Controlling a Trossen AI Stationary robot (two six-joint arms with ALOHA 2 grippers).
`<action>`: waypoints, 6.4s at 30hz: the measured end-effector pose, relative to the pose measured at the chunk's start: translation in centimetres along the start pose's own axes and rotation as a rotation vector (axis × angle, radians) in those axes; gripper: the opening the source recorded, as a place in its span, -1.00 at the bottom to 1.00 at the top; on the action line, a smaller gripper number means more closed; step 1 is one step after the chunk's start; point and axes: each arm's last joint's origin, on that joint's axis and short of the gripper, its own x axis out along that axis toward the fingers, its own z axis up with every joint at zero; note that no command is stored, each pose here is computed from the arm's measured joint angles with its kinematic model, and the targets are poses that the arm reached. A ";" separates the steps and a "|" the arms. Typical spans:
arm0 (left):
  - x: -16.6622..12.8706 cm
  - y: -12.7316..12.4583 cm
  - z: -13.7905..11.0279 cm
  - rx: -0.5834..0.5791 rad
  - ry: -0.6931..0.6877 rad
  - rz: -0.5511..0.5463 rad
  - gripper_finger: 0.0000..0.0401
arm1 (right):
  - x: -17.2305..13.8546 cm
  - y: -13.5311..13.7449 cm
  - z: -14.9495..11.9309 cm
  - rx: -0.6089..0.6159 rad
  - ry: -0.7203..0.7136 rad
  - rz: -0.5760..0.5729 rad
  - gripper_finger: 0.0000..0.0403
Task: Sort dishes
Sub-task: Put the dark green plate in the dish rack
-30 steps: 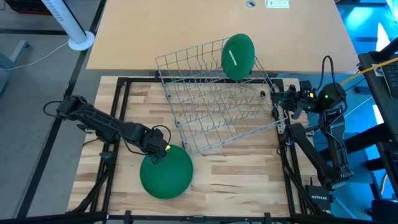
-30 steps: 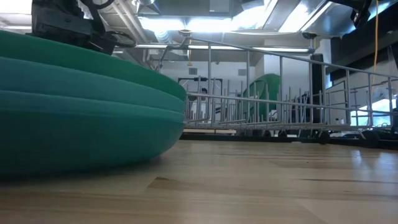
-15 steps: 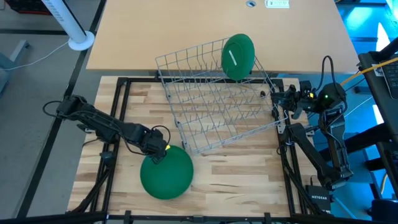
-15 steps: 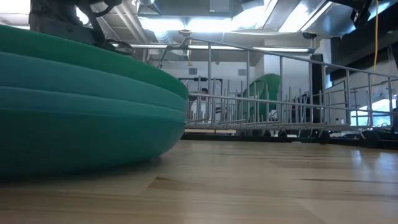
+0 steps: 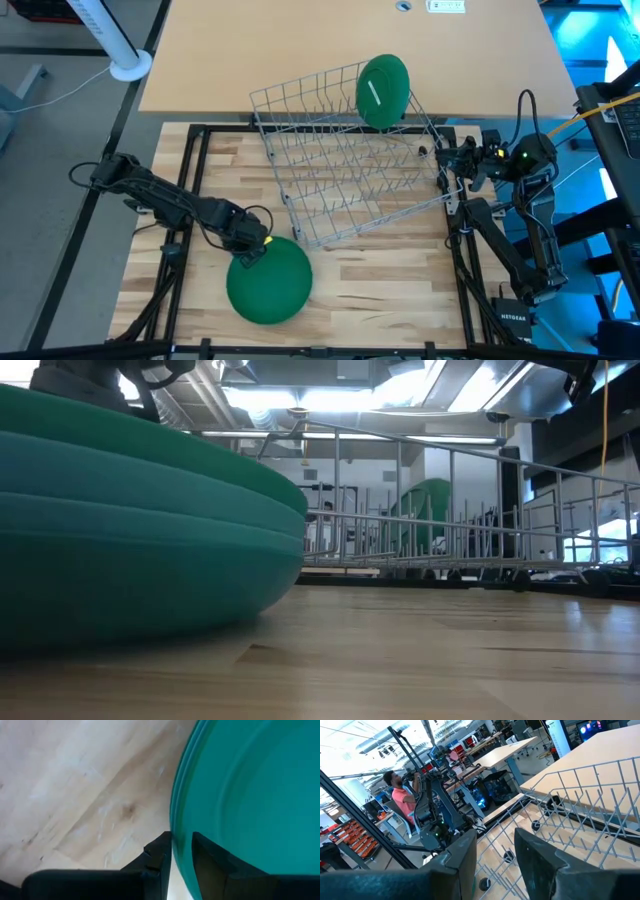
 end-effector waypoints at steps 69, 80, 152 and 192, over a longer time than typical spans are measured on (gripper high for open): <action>-9.3 -2.5 0.6 0.062 -0.160 0.020 -1.00 | 0.0 0.1 -0.1 0.045 0.018 0.028 -0.31; -13.0 -3.2 0.2 0.107 -0.233 -0.003 -1.00 | -0.1 0.9 1.4 0.072 -0.079 0.058 -0.31; -22.8 -1.7 8.0 0.165 -1.131 0.384 -1.00 | -0.3 1.5 2.9 0.136 -0.288 0.001 -0.31; -22.4 -2.1 7.9 0.331 -1.022 0.250 -0.50 | 13.4 -3.0 7.6 -0.340 0.013 0.486 -0.31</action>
